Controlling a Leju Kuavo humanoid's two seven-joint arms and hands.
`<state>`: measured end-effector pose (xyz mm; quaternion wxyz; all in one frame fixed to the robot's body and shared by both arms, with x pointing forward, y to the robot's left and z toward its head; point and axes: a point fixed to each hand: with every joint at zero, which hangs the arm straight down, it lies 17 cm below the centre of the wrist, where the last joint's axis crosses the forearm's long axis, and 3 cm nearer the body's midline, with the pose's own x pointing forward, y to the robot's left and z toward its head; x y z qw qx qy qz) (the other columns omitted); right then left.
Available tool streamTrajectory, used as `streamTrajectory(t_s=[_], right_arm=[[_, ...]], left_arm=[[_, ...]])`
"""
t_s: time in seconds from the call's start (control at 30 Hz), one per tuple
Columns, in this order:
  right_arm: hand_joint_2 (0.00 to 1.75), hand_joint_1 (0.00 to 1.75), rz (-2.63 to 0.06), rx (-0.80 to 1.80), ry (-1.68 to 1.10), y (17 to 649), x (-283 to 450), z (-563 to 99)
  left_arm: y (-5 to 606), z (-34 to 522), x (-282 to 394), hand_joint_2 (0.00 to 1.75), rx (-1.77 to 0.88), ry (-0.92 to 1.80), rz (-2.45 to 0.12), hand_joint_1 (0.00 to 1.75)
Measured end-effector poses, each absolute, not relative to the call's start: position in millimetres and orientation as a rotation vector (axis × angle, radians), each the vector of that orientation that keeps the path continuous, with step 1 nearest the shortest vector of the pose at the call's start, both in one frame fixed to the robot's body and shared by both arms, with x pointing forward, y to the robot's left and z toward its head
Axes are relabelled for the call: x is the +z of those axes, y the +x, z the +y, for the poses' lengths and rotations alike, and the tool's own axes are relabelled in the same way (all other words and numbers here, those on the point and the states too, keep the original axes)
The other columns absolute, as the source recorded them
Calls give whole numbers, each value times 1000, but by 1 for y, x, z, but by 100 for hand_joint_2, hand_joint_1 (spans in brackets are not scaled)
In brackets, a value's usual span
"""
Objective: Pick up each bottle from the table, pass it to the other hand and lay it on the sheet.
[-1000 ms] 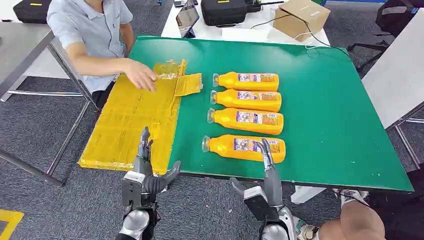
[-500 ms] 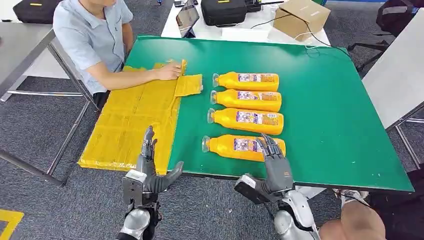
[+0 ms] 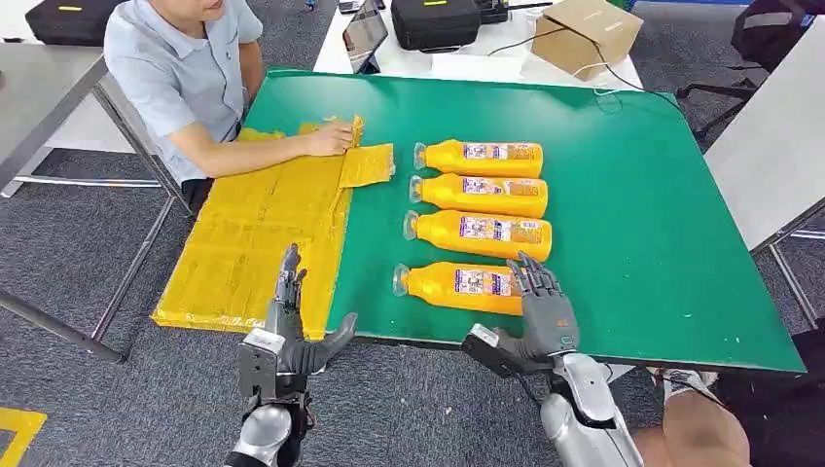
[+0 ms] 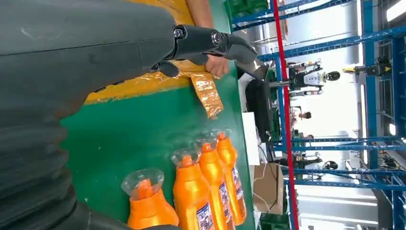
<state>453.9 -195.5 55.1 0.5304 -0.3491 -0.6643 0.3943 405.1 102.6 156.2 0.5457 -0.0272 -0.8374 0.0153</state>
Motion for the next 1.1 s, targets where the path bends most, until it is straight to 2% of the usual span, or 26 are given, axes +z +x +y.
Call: streamTrajectory(t_s=[0.47, 0.5, 0.53, 0.57, 0.6, 0.67, 1.1], right_arm=[[175, 0, -1348, 1063, -919, 481, 21, -228], [175, 9, -1341, 1067, -917, 482, 20, -229], [175, 9, -1334, 1069, -915, 485, 19, -230], [175, 134, -1330, 1072, -906, 486, 17, -230], [175, 162, -1332, 1073, -895, 487, 16, -229], [175, 175, -1340, 1080, -867, 488, 13, -227], [175, 175, -1331, 1113, -803, 496, 5, -223]], left_arm=[[407, 104, 158, 175, 28, -54, -1985, 0], [407, 105, 158, 175, 29, -54, -1985, 0], [407, 105, 158, 175, 29, -54, -1985, 0], [407, 105, 158, 175, 29, -54, -1986, 0], [407, 105, 159, 175, 29, -54, -1987, 0], [407, 105, 159, 175, 29, -54, -1987, 0], [408, 105, 159, 175, 32, -52, -1988, 0]])
